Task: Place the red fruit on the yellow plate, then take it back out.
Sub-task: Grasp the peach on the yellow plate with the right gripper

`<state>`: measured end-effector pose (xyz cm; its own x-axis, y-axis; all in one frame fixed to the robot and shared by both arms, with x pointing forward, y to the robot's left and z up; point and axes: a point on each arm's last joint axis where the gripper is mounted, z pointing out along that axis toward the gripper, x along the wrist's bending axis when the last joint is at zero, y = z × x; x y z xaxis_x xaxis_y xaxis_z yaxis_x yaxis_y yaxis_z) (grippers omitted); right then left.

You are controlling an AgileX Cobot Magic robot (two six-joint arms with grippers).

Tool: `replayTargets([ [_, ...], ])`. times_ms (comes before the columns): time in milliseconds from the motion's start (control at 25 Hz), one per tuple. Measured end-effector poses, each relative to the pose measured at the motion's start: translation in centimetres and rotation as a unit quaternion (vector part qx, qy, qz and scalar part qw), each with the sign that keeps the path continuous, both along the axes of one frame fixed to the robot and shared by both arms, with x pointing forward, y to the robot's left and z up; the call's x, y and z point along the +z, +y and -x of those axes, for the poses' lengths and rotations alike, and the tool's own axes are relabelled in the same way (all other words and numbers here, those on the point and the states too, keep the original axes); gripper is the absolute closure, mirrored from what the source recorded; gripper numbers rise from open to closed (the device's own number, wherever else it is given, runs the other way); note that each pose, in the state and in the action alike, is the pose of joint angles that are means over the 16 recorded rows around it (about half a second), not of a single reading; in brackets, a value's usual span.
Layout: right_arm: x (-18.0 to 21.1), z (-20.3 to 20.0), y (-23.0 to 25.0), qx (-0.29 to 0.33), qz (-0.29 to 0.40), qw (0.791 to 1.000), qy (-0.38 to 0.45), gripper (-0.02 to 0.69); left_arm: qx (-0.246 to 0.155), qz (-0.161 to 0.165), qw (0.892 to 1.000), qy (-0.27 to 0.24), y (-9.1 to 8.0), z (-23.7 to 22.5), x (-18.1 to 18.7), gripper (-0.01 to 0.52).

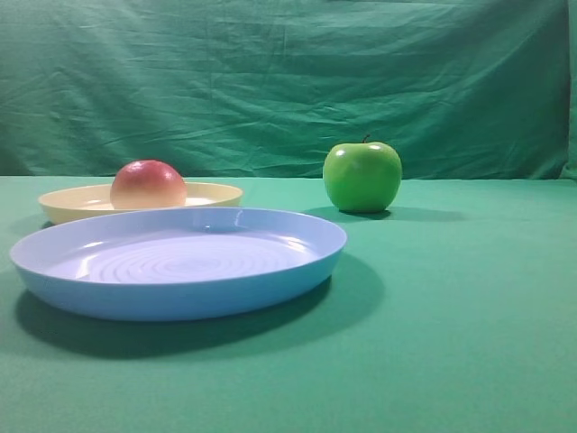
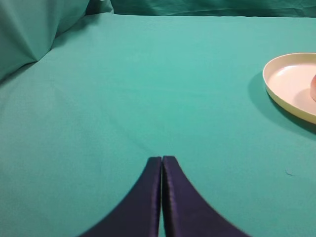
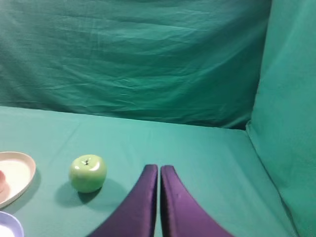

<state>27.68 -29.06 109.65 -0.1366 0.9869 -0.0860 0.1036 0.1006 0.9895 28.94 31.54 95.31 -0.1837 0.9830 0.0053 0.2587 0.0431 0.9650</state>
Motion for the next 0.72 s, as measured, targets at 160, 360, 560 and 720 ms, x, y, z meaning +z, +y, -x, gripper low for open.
replayTargets([
  [160,-4.0,-0.3,-0.2,-0.018,-0.006,1.000,-0.019,0.665,0.000,0.000,1.000,0.000,0.0,0.0,0.0,0.514],
  [360,-8.5,-0.9,-0.3,-0.030,-0.014,0.999,-0.022,0.665,0.000,0.000,1.000,0.000,0.0,0.0,0.0,0.514],
  [560,-11.7,-1.5,-0.4,-0.035,-0.021,0.999,-0.006,0.665,0.000,0.000,1.000,0.000,0.0,0.0,0.0,0.514],
  [720,-13.3,-1.7,-0.4,-0.035,-0.024,0.999,0.020,0.665,0.000,0.000,1.000,0.000,0.0,0.0,0.0,0.514],
])
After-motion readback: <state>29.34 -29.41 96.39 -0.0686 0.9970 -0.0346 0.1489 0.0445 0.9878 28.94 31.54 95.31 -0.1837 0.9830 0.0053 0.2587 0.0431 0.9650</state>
